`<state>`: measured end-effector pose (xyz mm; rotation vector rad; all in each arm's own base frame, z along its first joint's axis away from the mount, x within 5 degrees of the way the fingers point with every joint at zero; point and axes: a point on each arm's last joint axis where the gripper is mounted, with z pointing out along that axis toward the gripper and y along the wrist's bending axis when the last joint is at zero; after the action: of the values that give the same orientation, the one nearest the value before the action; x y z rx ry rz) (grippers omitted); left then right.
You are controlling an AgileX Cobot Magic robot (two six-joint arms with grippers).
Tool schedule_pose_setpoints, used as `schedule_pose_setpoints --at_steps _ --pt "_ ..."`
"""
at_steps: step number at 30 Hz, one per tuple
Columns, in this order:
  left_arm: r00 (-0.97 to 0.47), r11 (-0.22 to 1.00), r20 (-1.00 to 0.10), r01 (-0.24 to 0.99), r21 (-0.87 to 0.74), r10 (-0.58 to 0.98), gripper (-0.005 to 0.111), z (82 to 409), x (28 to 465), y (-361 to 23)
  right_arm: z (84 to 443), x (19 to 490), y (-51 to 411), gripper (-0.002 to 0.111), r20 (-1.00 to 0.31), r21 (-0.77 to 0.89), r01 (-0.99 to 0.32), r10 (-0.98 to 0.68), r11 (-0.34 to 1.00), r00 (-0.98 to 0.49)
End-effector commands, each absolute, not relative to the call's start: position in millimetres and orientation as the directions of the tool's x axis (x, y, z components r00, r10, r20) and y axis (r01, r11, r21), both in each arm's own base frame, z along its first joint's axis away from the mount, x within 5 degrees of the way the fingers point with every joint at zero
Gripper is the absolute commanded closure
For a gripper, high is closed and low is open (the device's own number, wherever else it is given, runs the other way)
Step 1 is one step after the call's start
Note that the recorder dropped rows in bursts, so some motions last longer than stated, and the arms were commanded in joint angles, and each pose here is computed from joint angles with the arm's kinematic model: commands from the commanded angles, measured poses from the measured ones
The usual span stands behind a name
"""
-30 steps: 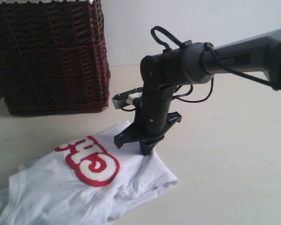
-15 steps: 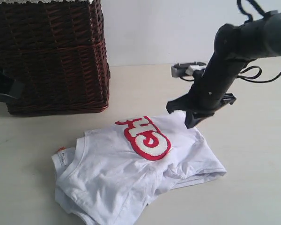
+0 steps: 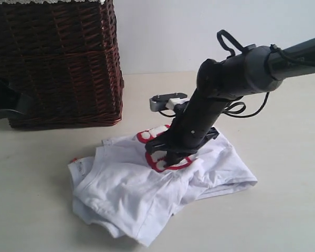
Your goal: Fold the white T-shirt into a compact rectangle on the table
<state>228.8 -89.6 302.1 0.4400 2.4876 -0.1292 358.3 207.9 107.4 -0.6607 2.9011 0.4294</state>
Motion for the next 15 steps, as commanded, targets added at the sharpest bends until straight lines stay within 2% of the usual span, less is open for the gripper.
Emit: schedule_pose_setpoints --at_steps 1,7,12,15 --pt "-0.771 0.94 -0.579 0.339 -0.019 0.267 0.071 301 228 -93 92 383 161 0.108 -0.178 0.149 -0.378 -0.351 0.914 -0.919" --pt "-0.773 0.941 -0.578 0.338 -0.026 0.262 0.071 301 228 -93 93 401 117 0.108 -0.191 0.155 -0.26 -0.229 0.953 -0.954" --pt "-0.77 0.94 -0.582 0.34 -0.03 0.26 0.071 302 228 -93 101 399 110 0.108 -0.182 0.145 -0.35 -0.323 0.925 -0.929" --pt "-0.77 0.94 -0.582 0.34 -0.03 0.26 0.071 302 228 -93 118 400 112 0.108 -0.232 0.168 -0.339 -0.297 0.926 -0.926"
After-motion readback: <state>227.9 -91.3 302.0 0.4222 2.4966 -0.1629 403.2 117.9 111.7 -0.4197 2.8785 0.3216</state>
